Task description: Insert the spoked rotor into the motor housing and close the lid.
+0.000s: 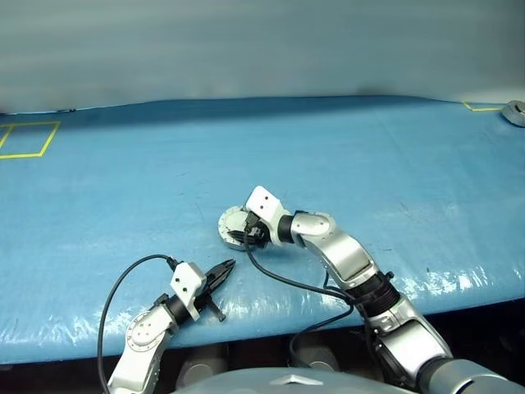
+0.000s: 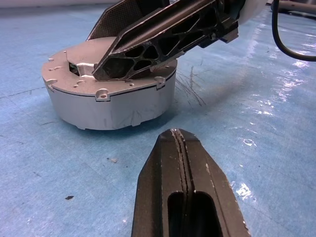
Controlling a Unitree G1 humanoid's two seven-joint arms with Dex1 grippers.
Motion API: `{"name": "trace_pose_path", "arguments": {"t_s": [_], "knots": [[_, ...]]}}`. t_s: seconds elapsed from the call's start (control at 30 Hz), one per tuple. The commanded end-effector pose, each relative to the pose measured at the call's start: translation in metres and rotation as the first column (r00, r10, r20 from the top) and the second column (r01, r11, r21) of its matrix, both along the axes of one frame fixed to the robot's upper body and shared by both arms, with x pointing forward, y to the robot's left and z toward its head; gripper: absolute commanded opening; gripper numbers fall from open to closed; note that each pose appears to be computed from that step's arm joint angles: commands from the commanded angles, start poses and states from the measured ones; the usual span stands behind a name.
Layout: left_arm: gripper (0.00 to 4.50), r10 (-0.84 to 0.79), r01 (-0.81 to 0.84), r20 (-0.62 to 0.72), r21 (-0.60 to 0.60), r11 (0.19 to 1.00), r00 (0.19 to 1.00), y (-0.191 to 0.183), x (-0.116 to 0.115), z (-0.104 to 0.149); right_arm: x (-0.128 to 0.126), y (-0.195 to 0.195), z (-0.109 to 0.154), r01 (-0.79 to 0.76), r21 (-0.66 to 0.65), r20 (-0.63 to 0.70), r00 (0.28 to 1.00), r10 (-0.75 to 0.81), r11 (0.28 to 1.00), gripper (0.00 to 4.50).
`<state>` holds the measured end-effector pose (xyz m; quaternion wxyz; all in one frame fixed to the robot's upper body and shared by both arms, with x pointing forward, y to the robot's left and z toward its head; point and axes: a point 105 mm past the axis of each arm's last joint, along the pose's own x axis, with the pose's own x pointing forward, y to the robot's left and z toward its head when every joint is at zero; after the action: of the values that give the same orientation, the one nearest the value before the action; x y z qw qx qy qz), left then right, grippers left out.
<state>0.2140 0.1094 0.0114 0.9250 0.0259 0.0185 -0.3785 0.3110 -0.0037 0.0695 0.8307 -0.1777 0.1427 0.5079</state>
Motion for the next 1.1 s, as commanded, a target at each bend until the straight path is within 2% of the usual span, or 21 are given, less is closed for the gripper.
{"name": "trace_pose_path", "arguments": {"t_s": [0.03, 0.17, 0.23, 0.33, 0.4, 0.47, 0.53, 0.6, 0.7, 0.87, 1.1], "knots": [[0.0, 0.004, -0.004, 0.03, -0.013, 1.0, 1.0, 0.0, 0.001, 0.006, 0.001, -0.011, -0.019, 0.017, -0.073, -0.015, 1.0, -0.018, 0.997, 3.04], [0.0, 0.004, -0.004, 0.029, -0.013, 1.0, 1.0, 0.0, 0.001, 0.006, 0.002, -0.014, -0.023, 0.022, -0.093, -0.015, 1.0, -0.024, 0.995, 3.04], [0.0, 0.005, -0.004, 0.027, -0.013, 1.0, 1.0, 0.001, 0.001, 0.006, 0.001, -0.013, -0.024, 0.047, -0.058, -0.082, 0.995, -0.051, 0.997, 3.04], [0.0, 0.073, -0.071, 0.023, -0.076, 0.995, 0.997, 0.006, 0.007, 0.012, -0.001, -0.014, -0.028, 0.053, -0.078, -0.093, 0.994, -0.06, 0.996, 3.04], [0.0, 0.191, -0.187, 0.009, -0.167, 0.968, 0.982, 0.018, 0.021, 0.025, -0.003, -0.014, -0.029, 0.051, -0.076, -0.098, 0.993, -0.058, 0.996, 3.04], [0.0, 0.273, -0.274, -0.033, -0.208, 0.939, 0.961, 0.028, 0.032, 0.031, -0.004, -0.013, -0.029, 0.051, -0.073, -0.102, 0.993, -0.059, 0.996, 3.04], [0.0, 0.373, -0.391, -0.121, -0.248, 0.886, 0.92, 0.043, 0.05, 0.04, -0.005, -0.013, -0.029, 0.051, -0.073, -0.103, 0.993, -0.058, 0.996, 3.04], [0.0, 0.397, -0.446, -0.221, -0.253, 0.859, 0.891, 0.05, 0.065, 0.048, -0.005, -0.013, -0.029, 0.052, -0.072, -0.103, 0.993, -0.059, 0.996, 3.04], [0.0, 0.23, -0.375, -0.419, -0.306, 0.875, 0.878, 0.036, 0.073, 0.061, -0.004, -0.012, -0.028, 0.056, -0.067, -0.101, 0.993, -0.062, 0.996, 3.04], [0.0, 0.147, -0.318, -0.495, -0.281, 0.905, 0.856, 0.022, 0.078, 0.072, -0.004, -0.011, -0.028, 0.06, -0.064, -0.099, 0.993, -0.066, 0.996, 3.04], [0.0, 0.122, -0.267, -0.57, -0.177, 0.947, 0.813, 0.01, 0.072, 0.055, -0.004, -0.012, -0.028, 0.066, -0.064, -0.096, 0.993, -0.072, 0.996, 3.04]]}}
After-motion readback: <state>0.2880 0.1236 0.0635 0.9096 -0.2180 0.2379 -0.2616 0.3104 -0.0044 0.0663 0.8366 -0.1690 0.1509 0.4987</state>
